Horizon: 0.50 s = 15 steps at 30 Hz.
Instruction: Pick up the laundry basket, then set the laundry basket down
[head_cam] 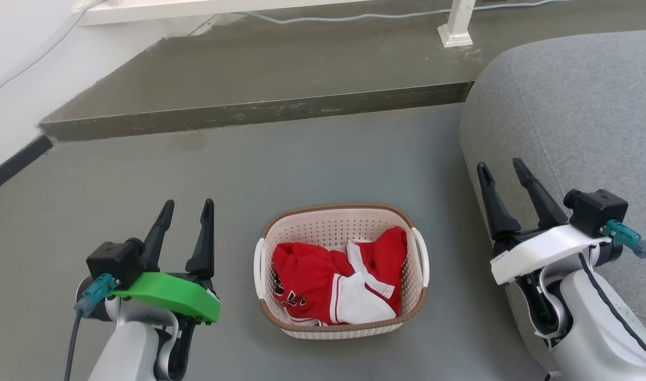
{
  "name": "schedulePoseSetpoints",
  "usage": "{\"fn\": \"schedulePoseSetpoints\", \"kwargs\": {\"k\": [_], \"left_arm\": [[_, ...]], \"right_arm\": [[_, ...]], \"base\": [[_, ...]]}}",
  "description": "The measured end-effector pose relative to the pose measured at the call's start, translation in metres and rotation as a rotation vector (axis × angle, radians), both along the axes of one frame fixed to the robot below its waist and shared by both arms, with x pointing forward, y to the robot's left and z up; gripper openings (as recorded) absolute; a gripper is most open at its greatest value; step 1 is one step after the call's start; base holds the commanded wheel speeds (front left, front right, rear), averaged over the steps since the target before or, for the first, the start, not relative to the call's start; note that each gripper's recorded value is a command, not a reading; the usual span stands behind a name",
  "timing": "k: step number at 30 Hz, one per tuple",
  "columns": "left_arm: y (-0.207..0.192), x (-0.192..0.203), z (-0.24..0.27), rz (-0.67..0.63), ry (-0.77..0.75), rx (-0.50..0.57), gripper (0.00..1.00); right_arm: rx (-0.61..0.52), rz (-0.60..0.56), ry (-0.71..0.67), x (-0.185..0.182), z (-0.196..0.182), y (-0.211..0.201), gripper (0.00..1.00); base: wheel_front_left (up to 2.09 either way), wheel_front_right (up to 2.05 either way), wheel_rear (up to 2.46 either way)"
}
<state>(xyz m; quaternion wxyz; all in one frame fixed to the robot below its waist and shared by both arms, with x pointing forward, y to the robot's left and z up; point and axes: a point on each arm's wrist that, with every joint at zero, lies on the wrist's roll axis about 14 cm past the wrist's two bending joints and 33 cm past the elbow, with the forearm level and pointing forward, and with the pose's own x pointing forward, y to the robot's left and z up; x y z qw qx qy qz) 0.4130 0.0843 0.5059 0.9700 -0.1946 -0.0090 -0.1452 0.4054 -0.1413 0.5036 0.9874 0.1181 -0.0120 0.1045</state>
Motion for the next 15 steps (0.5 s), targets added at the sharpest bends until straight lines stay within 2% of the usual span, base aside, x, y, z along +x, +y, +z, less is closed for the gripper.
{"fn": "schedulePoseSetpoints", "kwargs": {"k": [15], "left_arm": [[-0.0006, -0.0006, 0.0009, 0.004, -0.004, -0.006, 1.0]], "right_arm": [[-0.006, -0.008, -0.011, -0.0001, 0.0018, -0.002, 1.0]], "base": [[0.0, 0.0, 0.0]]}}
